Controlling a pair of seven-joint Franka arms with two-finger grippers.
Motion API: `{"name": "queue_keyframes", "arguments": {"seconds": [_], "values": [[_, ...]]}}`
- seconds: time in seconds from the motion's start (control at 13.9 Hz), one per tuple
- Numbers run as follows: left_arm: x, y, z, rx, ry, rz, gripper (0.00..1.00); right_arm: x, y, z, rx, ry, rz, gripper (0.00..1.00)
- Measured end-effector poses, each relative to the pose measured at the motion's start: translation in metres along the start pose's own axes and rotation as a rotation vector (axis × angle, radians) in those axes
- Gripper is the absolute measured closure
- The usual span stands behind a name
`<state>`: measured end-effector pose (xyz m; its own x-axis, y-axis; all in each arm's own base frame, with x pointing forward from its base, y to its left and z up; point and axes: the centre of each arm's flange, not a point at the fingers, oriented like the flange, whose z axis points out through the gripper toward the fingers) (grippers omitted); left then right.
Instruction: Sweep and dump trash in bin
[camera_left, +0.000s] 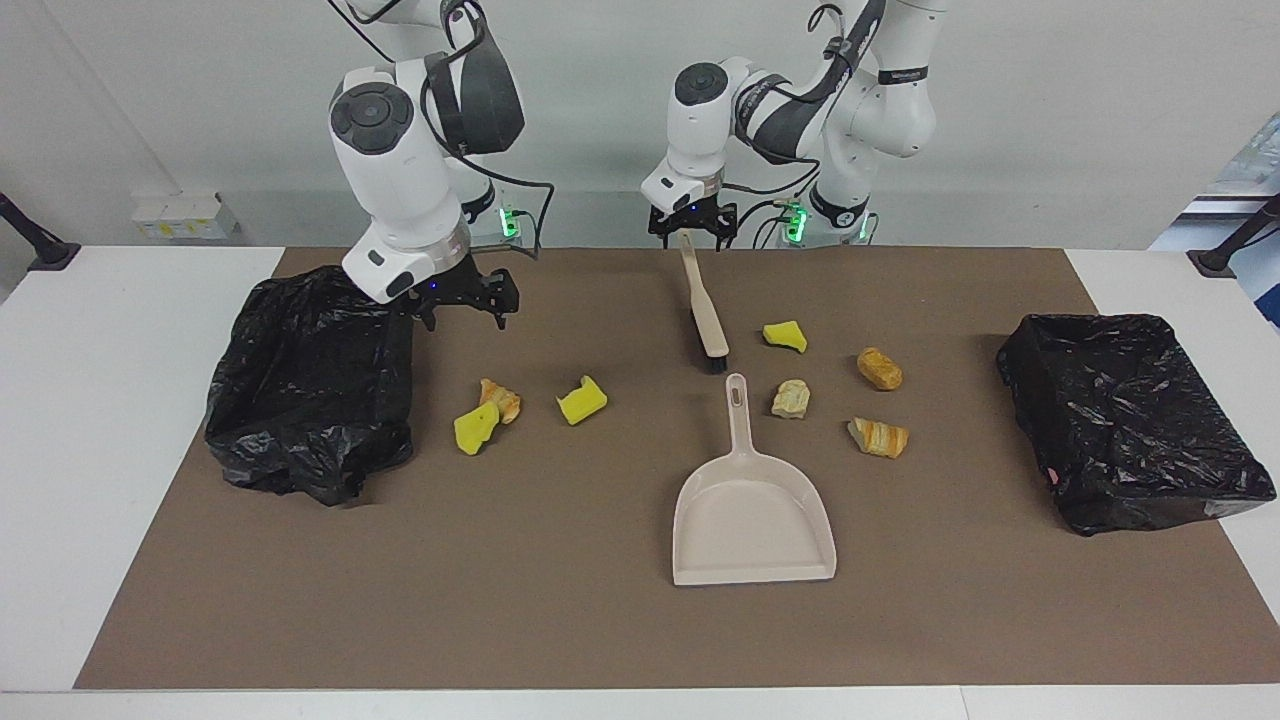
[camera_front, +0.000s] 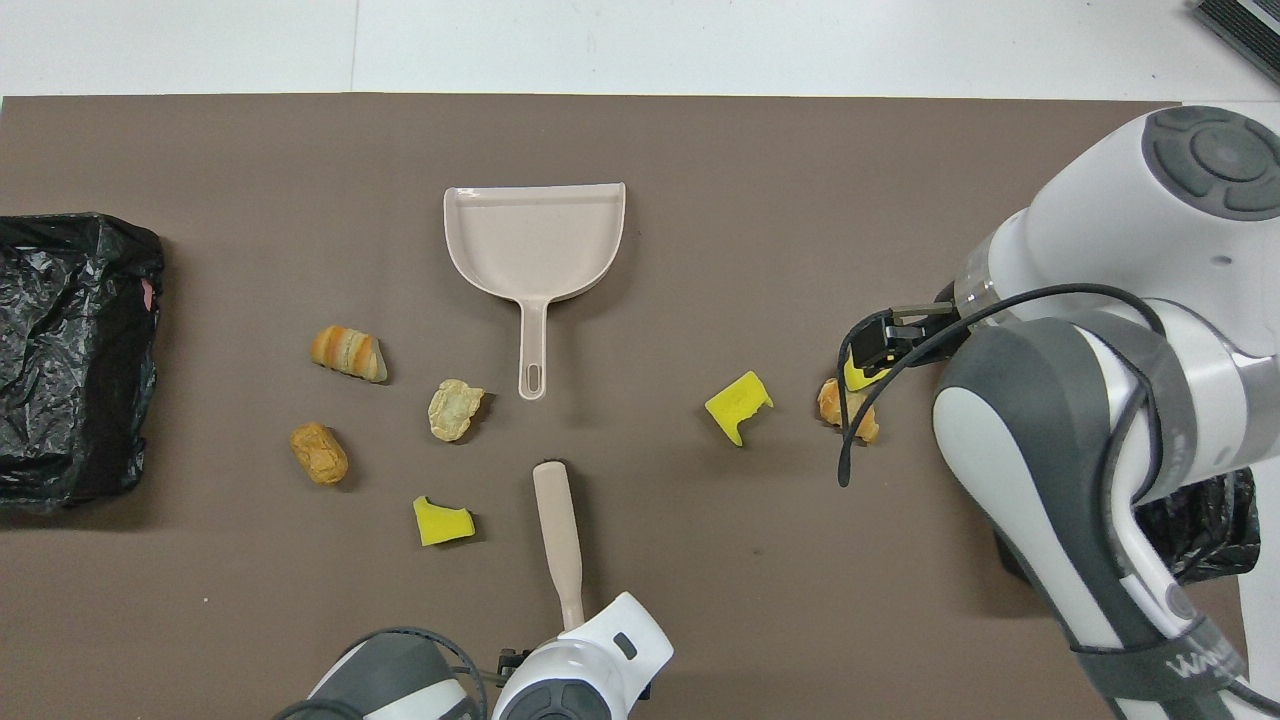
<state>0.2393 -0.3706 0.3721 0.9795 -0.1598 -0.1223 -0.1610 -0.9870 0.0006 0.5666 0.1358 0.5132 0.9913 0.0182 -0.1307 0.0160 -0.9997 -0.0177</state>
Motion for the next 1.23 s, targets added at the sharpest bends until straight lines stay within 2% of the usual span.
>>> {"name": "queue_keyframes", "arguments": {"seconds": [0.07,0.14,0.36,0.43,0.79,0.94,1.01,1.23], "values": [[-0.003,-0.001,0.009,-0.006,0.005,0.001,0.0,-0.001,-0.004,0.003,0.001,0.001,-0.006,0.0],[-0.004,-0.002,0.014,-0.013,0.008,-0.005,0.05,-0.002,-0.009,0.006,0.0,-0.001,-0.01,0.0],[-0.003,-0.004,0.016,-0.03,0.0,-0.059,0.46,-0.006,-0.024,0.008,0.002,0.014,0.0,0.0],[-0.002,-0.005,0.016,-0.033,-0.002,-0.07,0.53,-0.007,-0.029,0.009,0.002,0.018,-0.001,0.0],[-0.002,-0.006,0.022,-0.026,-0.013,-0.098,0.53,-0.011,-0.048,0.012,0.003,0.033,-0.028,0.0],[-0.001,-0.007,0.023,-0.023,-0.017,-0.1,0.6,-0.012,-0.058,0.011,0.009,0.052,-0.041,0.0],[0.002,-0.008,0.023,-0.025,-0.017,-0.105,0.7,-0.012,-0.064,0.01,0.014,0.069,-0.037,0.0],[0.031,-0.029,0.01,-0.028,-0.036,-0.171,0.73,-0.011,-0.083,0.011,0.029,0.115,-0.031,0.0]]}}
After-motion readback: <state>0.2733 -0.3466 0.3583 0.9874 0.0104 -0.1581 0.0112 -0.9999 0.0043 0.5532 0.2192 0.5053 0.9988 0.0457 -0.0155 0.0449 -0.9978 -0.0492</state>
